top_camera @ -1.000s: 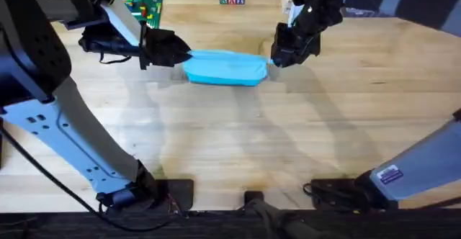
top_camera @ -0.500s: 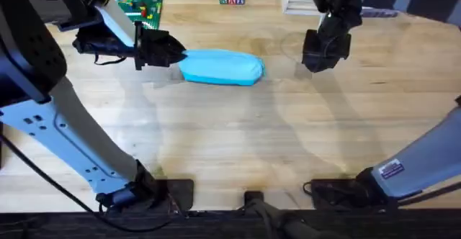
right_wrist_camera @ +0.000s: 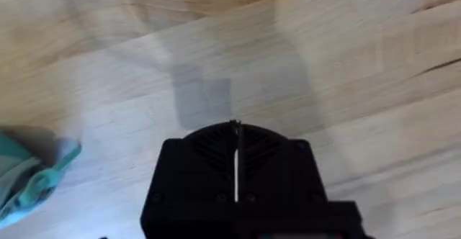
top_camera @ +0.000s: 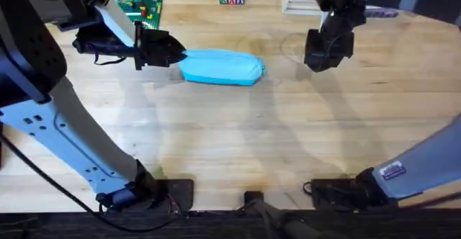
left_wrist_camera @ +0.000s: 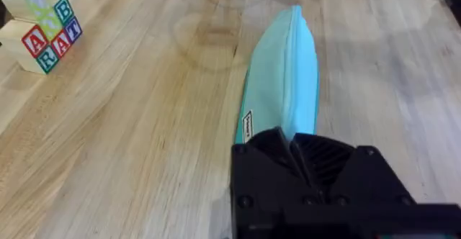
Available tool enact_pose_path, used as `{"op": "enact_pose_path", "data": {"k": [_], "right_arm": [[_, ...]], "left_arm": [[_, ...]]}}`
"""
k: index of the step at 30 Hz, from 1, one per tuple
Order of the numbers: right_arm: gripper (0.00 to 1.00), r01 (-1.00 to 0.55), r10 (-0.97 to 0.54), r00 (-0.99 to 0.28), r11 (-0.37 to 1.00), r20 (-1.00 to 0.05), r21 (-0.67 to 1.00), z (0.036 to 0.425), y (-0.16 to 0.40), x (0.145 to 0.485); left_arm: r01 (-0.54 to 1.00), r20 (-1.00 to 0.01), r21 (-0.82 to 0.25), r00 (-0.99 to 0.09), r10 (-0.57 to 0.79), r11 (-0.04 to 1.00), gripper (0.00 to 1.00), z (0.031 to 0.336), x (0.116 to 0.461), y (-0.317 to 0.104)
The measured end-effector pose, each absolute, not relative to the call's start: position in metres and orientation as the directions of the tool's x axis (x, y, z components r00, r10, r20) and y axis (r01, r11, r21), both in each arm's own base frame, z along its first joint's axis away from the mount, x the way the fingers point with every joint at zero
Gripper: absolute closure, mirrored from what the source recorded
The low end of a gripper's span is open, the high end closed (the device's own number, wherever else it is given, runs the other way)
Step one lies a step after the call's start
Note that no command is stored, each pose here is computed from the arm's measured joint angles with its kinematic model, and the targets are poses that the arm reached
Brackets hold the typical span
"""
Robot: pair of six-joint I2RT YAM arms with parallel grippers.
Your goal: Unzip the bag, pick up the pens from the table one at a time and place them inside, then zip the bag closed.
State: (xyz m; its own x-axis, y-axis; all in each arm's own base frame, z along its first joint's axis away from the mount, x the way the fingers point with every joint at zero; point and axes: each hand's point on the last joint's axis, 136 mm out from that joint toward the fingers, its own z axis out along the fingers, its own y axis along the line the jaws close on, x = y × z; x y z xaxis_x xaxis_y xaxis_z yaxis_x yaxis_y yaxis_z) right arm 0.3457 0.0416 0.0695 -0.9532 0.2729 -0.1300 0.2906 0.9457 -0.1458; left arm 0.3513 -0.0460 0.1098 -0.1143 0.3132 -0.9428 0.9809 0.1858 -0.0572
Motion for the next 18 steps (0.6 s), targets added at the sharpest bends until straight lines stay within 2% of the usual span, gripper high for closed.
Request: {"op": "enact_pose_path", "data": {"k": [10,18], "right_arm": [[0.971,0.252,0.228,-0.902,0.968,-0.367,-0.018,0.163,0.043,0.344],[0.971,0.051,0.089,-0.878,0.994,-0.471,0.094,0.215,0.063,0.327]], "left_arm": [[0.981,-0.943,-0.058,-0.115,0.313,0.186,0.961,0.11,0.351,-0.046],[0.981,-0.943,-0.057,-0.114,0.313,0.186,0.961,0.11,0.351,-0.046]]}}
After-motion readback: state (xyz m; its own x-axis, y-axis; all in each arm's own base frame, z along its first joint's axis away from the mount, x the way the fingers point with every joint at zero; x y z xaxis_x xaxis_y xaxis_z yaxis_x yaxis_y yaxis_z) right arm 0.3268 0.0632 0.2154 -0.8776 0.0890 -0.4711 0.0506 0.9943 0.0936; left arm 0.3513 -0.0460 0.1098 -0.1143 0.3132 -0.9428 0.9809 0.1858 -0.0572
